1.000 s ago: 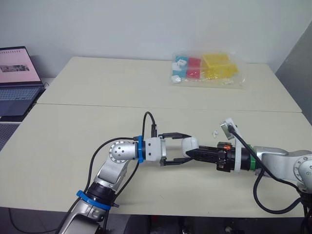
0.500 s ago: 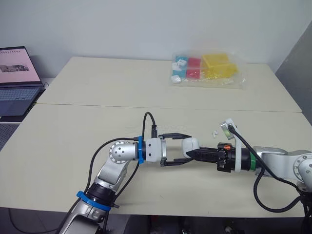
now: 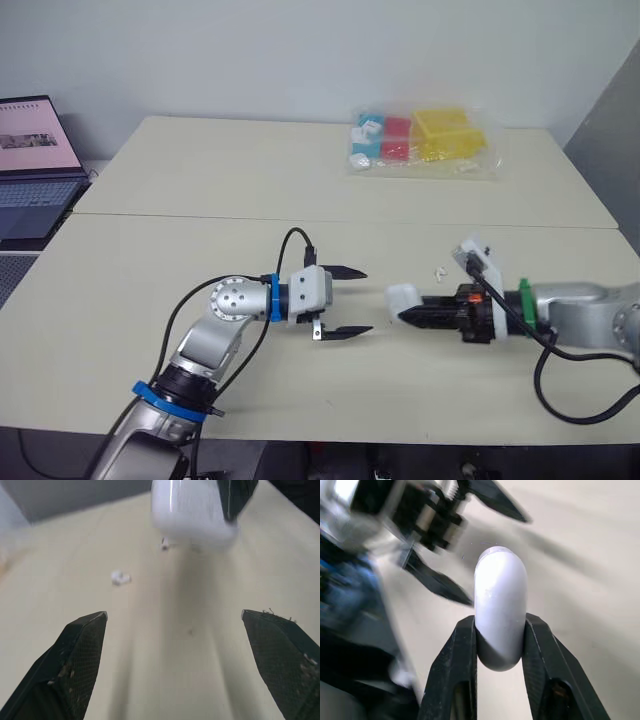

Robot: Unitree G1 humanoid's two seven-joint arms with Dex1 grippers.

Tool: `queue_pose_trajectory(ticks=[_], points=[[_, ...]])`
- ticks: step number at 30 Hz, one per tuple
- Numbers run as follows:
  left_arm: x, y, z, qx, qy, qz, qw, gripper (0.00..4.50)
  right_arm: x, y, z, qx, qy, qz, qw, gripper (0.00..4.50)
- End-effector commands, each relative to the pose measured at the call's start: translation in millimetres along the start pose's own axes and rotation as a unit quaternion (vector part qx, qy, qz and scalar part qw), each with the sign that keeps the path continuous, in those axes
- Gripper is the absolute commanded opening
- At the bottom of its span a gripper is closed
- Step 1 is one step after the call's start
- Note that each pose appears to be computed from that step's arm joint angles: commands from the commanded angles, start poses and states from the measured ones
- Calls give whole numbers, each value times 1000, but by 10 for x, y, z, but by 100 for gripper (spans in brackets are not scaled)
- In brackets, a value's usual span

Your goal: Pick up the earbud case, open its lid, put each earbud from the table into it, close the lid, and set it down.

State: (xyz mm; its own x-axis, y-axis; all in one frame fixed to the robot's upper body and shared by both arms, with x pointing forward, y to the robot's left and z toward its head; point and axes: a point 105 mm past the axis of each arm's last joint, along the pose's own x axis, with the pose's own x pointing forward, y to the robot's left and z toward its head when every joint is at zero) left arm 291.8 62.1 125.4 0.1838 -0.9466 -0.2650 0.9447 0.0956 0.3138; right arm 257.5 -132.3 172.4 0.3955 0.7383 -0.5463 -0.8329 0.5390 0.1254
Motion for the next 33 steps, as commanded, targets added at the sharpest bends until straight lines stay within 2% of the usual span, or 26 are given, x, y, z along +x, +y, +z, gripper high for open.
queue_pose_trajectory(ticks=[1, 3, 5, 8, 16, 33], points=[[66, -29, 204, -32, 13, -22, 999, 450, -107, -126, 23, -162, 59, -23, 985, 79], [122, -47, 250, -32, 22, -25, 999, 450, -138, -198, 18, -225, 90, -26, 970, 79], [244, -5, 333, -45, 28, -2, 999, 450, -147, -283, 30, -311, 128, -36, 941, 79], [328, 21, 423, -59, 25, 14, 998, 450, -126, -318, 44, -358, 149, -31, 921, 79], [470, 0, 515, -33, 36, 4, 999, 450, -4, -192, 123, -378, 133, -1, 916, 79], [565, -9, 469, -24, 46, 0, 999, 450, 105, -133, 185, -369, 118, 10, 922, 79]])
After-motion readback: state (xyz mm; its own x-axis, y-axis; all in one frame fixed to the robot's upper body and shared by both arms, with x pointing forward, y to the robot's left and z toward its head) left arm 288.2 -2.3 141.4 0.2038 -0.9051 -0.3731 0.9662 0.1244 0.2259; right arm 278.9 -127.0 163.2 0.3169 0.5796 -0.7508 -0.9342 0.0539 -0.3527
